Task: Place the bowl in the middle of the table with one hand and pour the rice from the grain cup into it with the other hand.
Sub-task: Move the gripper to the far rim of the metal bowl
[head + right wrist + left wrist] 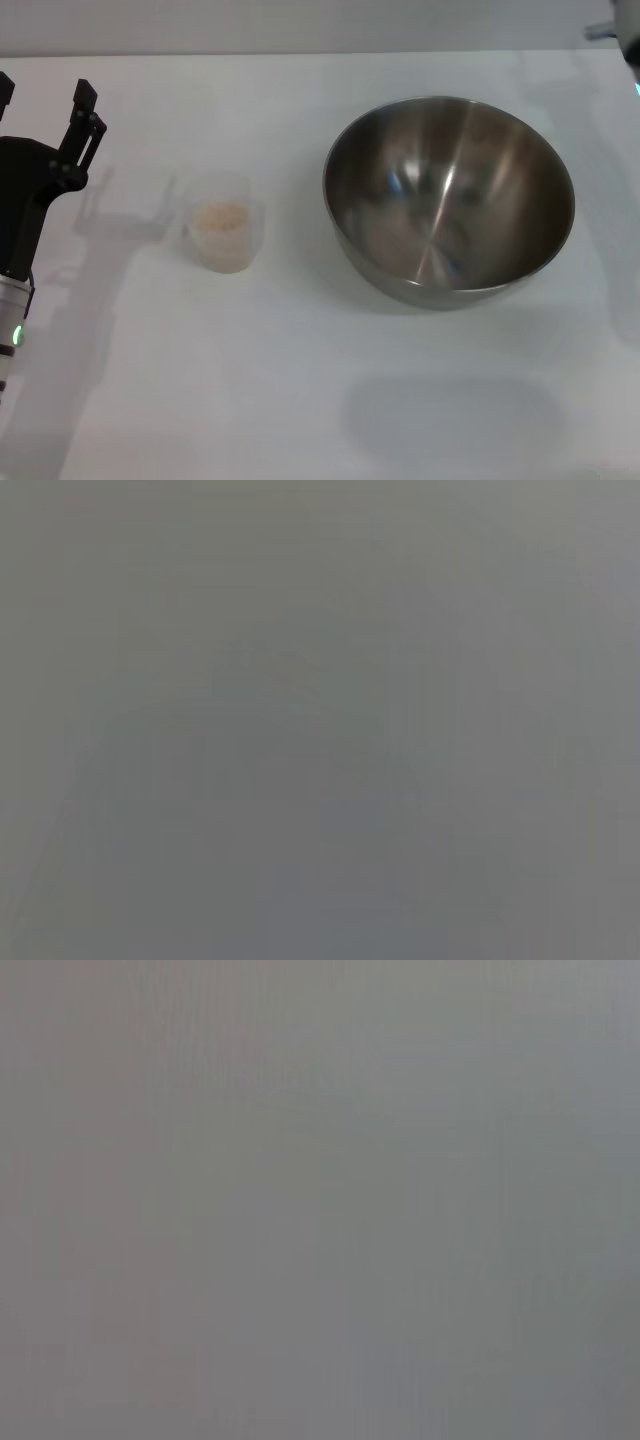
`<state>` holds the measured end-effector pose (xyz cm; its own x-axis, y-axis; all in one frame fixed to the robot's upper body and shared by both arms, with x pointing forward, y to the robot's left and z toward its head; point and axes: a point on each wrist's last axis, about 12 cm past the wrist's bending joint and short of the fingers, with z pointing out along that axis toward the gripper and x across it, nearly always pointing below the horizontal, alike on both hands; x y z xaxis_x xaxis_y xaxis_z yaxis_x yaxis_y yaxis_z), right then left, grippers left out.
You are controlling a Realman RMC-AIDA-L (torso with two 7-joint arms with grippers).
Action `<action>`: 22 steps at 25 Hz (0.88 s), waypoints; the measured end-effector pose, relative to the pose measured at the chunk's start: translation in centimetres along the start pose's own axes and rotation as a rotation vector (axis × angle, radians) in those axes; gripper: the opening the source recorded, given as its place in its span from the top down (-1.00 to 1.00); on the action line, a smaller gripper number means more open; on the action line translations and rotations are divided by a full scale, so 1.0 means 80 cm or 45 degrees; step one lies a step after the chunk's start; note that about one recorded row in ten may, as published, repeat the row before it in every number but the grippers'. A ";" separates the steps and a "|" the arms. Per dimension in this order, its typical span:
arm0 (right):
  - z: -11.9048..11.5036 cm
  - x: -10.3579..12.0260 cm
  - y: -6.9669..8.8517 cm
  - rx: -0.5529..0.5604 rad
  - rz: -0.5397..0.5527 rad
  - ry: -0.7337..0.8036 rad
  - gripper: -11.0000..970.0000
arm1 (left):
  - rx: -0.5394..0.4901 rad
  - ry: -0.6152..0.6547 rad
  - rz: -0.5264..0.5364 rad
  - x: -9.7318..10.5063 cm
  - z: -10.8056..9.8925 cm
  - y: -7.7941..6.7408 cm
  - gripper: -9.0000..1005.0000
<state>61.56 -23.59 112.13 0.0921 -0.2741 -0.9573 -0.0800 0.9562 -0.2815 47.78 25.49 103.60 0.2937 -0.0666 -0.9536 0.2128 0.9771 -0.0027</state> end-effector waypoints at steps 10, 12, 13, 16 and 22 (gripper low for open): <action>0.012 -0.073 0.008 -0.398 0.175 0.446 -0.49 | -0.026 0.013 0.014 0.001 -0.002 0.006 -0.59; 0.011 -0.082 0.004 -0.429 0.177 0.480 -0.49 | -0.029 0.013 0.014 0.001 -0.002 0.007 -0.59; 0.008 -0.090 0.001 -0.461 0.179 0.521 -0.49 | -0.029 0.013 0.014 0.001 -0.002 0.007 -0.59; 0.001 -0.113 -0.010 -0.545 0.174 0.662 -0.48 | -0.032 0.013 0.017 0.001 -0.002 0.008 -0.58; 0.006 -0.124 -0.046 -0.603 0.218 0.967 -0.47 | -0.029 0.008 0.023 0.001 0.000 0.009 -0.57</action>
<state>61.44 -24.30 122.69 -0.6237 -0.2863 -0.7273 -0.4471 0.8939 0.0316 47.98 26.20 103.56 0.2915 -0.0481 -0.9554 0.1864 0.9825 0.0074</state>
